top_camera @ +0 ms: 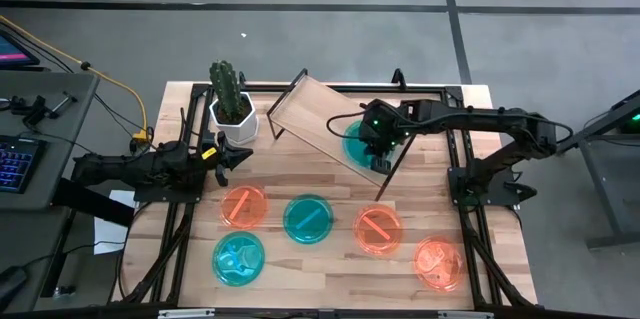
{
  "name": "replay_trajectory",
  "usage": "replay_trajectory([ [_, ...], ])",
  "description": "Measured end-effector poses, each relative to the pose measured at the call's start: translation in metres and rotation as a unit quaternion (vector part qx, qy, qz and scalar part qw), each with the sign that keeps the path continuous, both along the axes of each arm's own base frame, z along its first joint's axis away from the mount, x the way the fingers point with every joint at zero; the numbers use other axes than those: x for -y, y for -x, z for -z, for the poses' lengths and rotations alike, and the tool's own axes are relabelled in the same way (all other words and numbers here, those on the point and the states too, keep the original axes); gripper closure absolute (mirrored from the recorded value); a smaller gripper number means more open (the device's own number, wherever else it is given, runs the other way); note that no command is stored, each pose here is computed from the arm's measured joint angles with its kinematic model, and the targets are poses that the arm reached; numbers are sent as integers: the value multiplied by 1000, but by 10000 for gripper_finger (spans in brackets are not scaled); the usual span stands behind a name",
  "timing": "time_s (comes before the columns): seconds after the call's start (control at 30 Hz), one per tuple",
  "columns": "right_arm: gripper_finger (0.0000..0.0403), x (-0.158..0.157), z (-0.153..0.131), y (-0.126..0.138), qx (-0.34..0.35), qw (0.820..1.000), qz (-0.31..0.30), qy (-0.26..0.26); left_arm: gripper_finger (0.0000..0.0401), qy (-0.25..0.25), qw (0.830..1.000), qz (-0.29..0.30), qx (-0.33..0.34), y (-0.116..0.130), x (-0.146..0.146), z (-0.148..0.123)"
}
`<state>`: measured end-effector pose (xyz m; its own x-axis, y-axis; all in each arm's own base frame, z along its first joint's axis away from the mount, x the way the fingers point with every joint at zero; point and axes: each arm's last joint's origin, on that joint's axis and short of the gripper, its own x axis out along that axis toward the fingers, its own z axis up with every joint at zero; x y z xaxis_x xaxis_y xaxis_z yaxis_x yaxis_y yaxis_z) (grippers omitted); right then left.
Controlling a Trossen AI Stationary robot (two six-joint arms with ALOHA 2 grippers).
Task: Place and stack plates onto a shelf
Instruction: Put the top right blue plate on the shelf, then put the left orange plate on the shelf
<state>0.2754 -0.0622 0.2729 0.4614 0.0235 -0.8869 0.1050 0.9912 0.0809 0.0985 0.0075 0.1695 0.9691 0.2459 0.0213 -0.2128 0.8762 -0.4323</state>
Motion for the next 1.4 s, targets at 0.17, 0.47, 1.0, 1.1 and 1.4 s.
replay_trajectory([
  [0.17, 403, 0, -3, 4, -23, 1000, 5, 6, 400, 0, 1000, 0, 0, 0, 0, 0],
  [0.47, 403, 0, -12, 2, -13, 1000, 17, 3, 400, 0, 1000, 0, 0, 0, 0, 0],
  [1.0, 403, -1, -64, 64, 127, 987, 96, 0, 400, 0, 1000, 0, 0, 0, 0, 0],
  [1.1, 403, -6, -72, 84, 212, 969, 128, -14, 400, 0, 1000, 0, 0, 0, 0, 0],
  [1.4, 403, -21, -61, 112, 452, 873, 161, -86, 400, 0, 1000, -3, 5, 0, 0, -1],
])
